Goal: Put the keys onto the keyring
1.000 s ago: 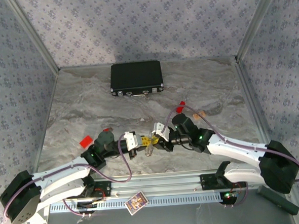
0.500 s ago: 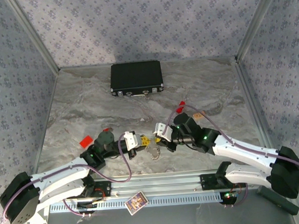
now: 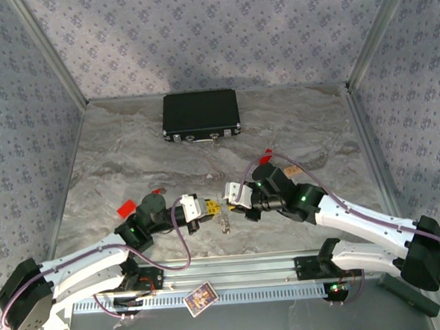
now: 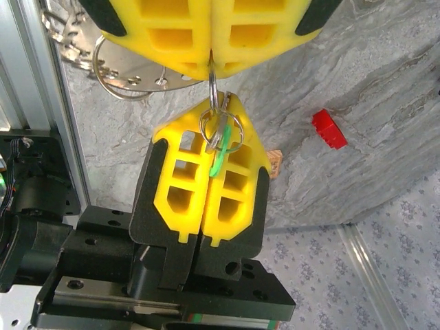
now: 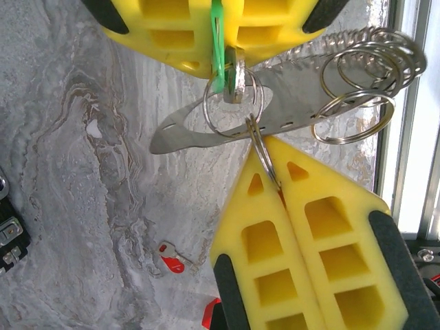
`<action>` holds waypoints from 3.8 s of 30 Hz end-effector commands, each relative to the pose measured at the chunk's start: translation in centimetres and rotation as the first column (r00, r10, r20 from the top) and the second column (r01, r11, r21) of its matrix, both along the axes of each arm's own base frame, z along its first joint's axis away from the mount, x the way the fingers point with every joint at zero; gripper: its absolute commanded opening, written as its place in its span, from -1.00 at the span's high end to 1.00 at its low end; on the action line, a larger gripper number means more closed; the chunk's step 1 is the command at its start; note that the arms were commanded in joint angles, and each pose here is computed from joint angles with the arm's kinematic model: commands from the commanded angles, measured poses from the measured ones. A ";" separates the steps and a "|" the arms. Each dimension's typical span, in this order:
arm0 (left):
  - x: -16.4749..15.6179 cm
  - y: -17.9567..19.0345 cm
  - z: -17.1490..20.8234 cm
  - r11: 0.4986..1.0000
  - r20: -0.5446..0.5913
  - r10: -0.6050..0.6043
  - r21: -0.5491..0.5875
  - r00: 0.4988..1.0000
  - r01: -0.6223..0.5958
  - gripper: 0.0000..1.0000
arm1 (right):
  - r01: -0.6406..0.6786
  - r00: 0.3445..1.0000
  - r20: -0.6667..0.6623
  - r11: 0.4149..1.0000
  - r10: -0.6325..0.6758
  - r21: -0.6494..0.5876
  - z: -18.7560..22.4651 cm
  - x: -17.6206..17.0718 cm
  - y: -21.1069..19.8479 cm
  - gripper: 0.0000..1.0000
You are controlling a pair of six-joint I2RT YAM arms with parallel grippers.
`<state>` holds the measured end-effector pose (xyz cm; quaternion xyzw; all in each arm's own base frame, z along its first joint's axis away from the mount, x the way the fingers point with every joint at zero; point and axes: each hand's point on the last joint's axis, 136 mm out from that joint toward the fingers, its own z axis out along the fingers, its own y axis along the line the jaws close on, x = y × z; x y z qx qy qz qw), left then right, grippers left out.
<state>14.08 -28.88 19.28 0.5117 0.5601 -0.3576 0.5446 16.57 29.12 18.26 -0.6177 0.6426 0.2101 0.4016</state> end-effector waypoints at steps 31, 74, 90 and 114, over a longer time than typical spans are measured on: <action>4.0 9.4 6.8 0.839 0.011 0.516 -0.207 0.856 -0.503 -0.11 | 0.055 0.992 0.120 0.995 -0.045 -0.081 5.0 2.9 3.3 1.00; 7.1 17.4 6.7 0.500 -0.261 0.810 -0.157 0.524 -0.851 -0.37 | 0.326 0.941 0.200 0.575 -0.273 -0.750 -15.7 12.5 -8.4 0.54; 9.3 15.5 2.4 0.500 -0.381 0.806 0.031 0.453 -0.865 -0.50 | 0.573 0.757 -0.341 0.817 -0.557 -0.065 -5.3 9.8 -3.7 0.40; 10.9 14.8 -3.3 0.433 -0.478 0.828 0.213 0.293 -0.876 -0.50 | 0.544 0.523 -0.320 0.598 -0.790 -0.589 -12.1 9.5 -1.1 0.60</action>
